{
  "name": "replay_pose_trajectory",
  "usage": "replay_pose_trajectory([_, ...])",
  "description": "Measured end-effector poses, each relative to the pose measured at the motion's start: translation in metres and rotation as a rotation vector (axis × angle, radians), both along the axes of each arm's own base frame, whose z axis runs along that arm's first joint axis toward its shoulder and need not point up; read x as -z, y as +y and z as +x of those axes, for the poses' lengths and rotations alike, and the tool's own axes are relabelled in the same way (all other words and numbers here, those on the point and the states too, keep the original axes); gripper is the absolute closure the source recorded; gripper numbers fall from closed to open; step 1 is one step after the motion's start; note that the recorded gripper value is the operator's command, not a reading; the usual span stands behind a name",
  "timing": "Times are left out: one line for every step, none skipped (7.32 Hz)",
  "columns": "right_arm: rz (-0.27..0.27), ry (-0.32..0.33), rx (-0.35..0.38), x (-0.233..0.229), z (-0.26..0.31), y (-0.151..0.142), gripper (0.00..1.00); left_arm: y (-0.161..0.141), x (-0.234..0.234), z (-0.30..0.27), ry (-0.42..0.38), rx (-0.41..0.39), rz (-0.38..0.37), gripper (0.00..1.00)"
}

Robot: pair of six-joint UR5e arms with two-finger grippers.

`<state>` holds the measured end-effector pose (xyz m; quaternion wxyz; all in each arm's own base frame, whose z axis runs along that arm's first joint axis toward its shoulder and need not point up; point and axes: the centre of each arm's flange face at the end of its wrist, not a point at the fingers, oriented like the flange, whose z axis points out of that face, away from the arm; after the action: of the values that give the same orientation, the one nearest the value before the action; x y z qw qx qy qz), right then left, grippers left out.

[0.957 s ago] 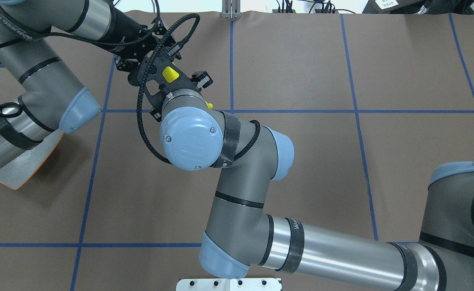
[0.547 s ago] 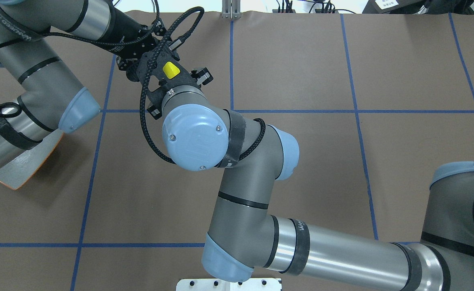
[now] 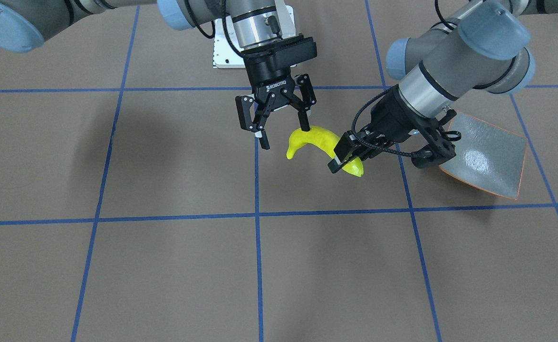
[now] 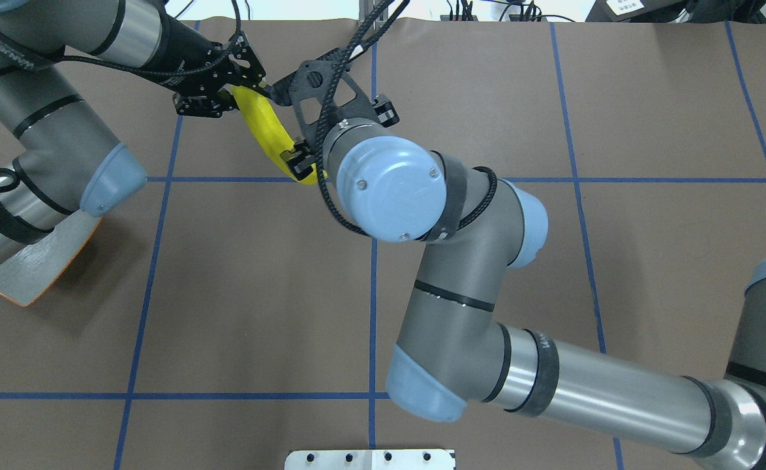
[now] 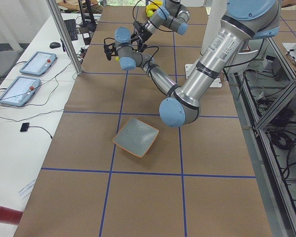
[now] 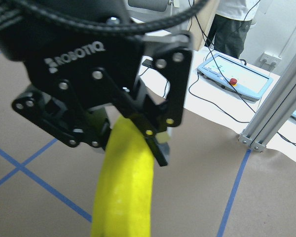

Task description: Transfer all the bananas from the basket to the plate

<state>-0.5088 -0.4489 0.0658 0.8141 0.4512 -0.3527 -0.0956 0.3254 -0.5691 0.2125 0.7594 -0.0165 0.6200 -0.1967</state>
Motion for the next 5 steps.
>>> replay_pose_trajectory([-0.041,0.016,0.017,-0.024,0.018,-0.021,0.0,0.0,-0.026,-0.014,0.0,0.014,0.006,1.0])
replay_pose_trajectory([-0.093,0.032,0.045,-0.05,0.042,-0.047,0.0,0.002,-0.058,-0.034,0.003,0.031,0.024,1.0])
replay_pose_trajectory([-0.142,0.047,0.083,-0.076,0.072,-0.073,0.0,0.008,-0.094,-0.058,0.005,0.054,0.056,1.0])
replay_pose_trajectory([-0.175,0.066,0.123,-0.101,0.108,-0.098,0.0,0.016,-0.131,-0.085,0.008,0.079,0.098,1.0])
replay_pose_trajectory([-0.197,0.092,0.157,-0.126,0.147,-0.121,0.0,0.028,-0.163,-0.11,0.005,0.098,0.143,1.0])
